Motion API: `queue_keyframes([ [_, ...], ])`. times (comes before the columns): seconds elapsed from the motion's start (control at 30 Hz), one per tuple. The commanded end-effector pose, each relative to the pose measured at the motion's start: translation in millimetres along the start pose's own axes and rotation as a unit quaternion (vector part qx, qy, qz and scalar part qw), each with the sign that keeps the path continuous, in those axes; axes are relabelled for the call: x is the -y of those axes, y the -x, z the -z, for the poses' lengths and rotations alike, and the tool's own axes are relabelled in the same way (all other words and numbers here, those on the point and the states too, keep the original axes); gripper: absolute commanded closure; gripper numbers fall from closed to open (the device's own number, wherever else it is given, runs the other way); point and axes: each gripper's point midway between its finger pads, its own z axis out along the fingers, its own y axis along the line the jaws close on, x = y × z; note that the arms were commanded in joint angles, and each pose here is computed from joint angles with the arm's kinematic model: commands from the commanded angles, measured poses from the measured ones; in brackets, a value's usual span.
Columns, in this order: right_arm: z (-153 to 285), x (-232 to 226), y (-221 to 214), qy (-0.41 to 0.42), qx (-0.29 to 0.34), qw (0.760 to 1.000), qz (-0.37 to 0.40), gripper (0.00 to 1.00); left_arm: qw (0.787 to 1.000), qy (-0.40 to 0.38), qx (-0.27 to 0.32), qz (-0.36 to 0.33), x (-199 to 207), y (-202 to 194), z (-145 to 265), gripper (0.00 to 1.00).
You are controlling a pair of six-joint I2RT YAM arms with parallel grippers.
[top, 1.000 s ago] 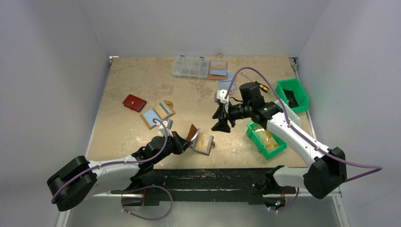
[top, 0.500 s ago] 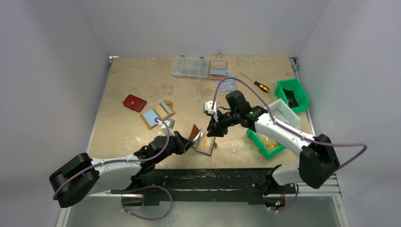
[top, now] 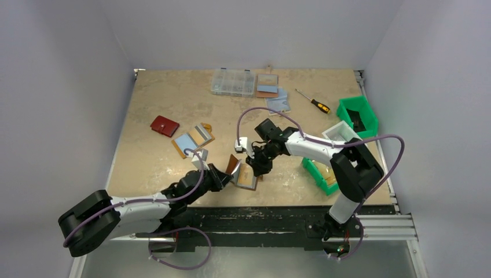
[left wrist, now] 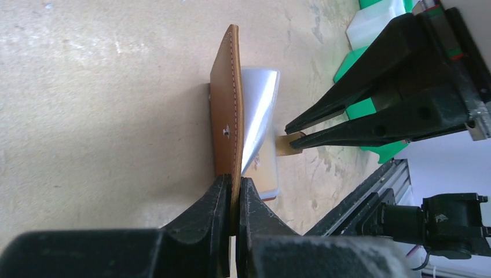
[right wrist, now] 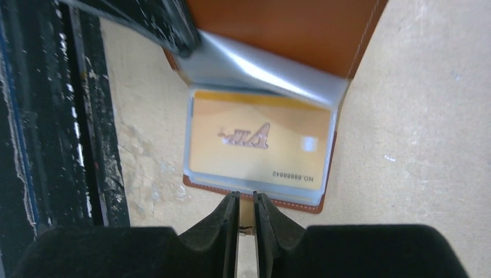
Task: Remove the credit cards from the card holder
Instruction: Open the card holder at the center of the board.
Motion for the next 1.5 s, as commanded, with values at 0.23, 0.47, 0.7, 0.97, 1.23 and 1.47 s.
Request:
queue_keyframes([
  [0.23,0,10,-20,-0.012,-0.062,0.998,0.013,0.78,0.998,0.008,0.052,0.023,0,20,0,0.77],
  [0.47,-5,3,-9,0.017,-0.038,0.999,0.002,0.76,0.994,0.092,0.058,-0.012,-8,37,-2,0.51],
  [0.7,-5,-1,3,0.030,-0.015,0.999,-0.013,0.75,0.980,0.168,0.087,-0.056,-24,63,22,0.46],
  [0.97,1,-9,25,0.045,0.026,0.998,-0.029,0.72,0.994,0.004,0.057,-0.095,42,63,37,0.46],
  [1.23,-7,5,44,0.015,0.066,0.994,-0.083,0.71,0.981,-0.131,-0.040,-0.139,85,23,42,0.41],
  [1.47,-12,24,66,-0.006,0.091,0.991,-0.100,0.71,0.970,-0.156,-0.036,-0.182,98,23,40,0.38],
])
